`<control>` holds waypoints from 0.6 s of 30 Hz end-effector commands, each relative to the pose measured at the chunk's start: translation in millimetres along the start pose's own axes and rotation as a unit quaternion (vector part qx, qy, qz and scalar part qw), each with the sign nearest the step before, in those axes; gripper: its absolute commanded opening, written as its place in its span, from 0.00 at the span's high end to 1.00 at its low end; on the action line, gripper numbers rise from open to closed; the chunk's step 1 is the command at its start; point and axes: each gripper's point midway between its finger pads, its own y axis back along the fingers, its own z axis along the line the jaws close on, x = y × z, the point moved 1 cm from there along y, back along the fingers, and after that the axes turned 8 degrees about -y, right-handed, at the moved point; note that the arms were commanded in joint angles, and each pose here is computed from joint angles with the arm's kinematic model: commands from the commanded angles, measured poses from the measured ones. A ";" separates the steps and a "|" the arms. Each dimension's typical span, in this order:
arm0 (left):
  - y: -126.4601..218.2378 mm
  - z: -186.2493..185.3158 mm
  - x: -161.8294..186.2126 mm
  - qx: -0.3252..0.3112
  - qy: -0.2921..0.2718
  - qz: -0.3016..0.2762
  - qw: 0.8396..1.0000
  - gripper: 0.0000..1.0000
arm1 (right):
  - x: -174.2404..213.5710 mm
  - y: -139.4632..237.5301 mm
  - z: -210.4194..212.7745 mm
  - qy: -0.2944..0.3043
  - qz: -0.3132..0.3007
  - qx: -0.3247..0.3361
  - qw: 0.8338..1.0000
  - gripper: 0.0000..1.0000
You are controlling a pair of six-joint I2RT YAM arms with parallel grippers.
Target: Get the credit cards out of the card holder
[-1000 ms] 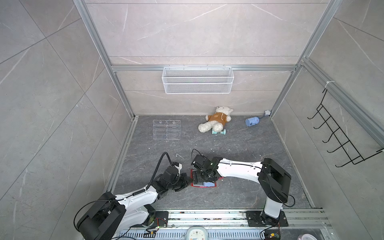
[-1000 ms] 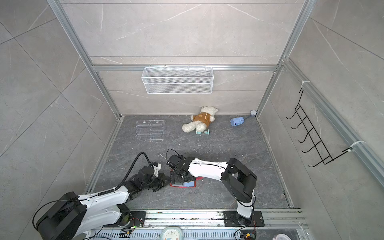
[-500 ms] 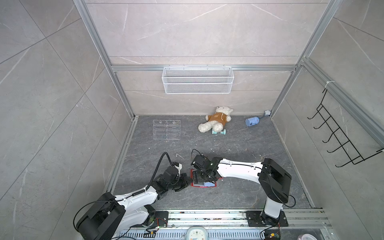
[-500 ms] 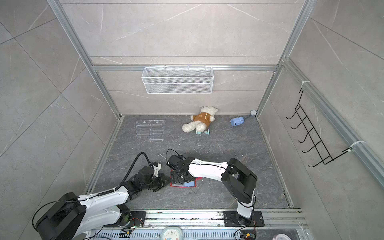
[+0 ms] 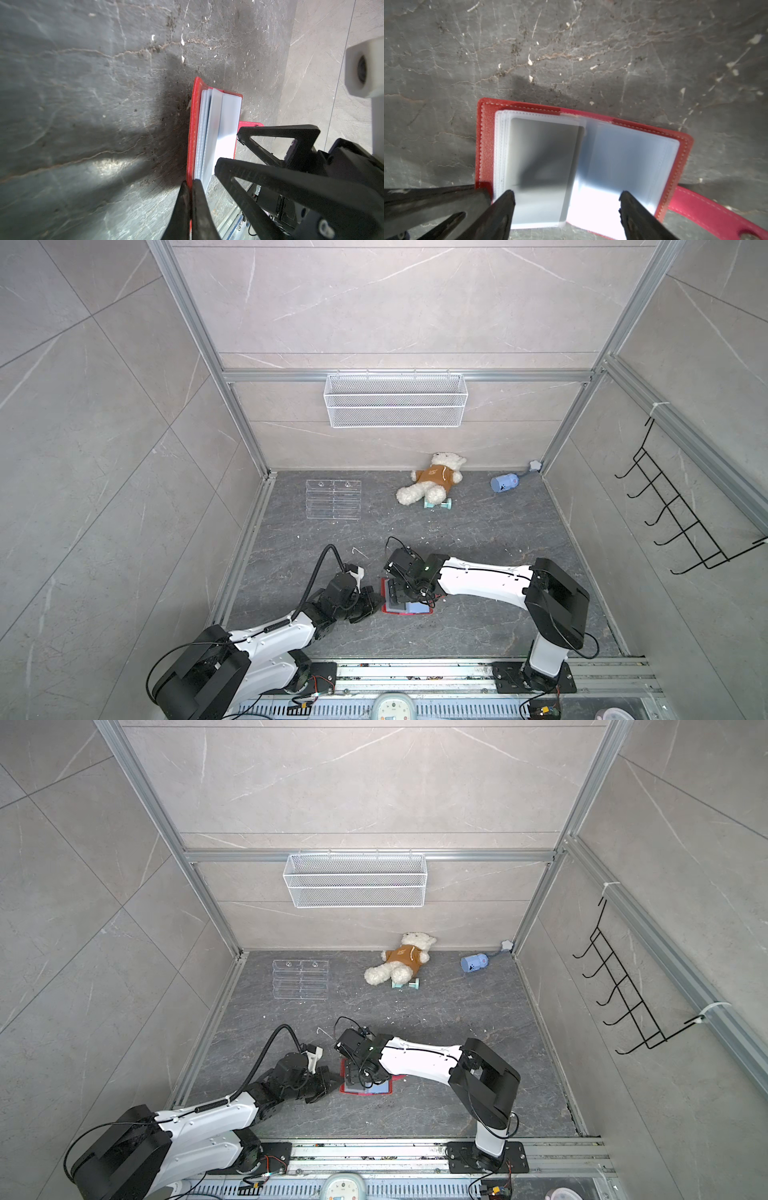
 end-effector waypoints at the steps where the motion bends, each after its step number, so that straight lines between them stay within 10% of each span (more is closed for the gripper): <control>1: 1.4 -4.7 -3.8 0.009 -0.006 -0.011 1.000 1.00 | -1.7 7.1 -5.6 -0.008 -0.009 0.005 1.000 0.20; 18: 1.8 -7.4 -4.9 0.013 -0.008 -0.011 1.000 1.00 | 1.5 -5.7 8.7 0.002 0.010 -0.019 1.000 0.05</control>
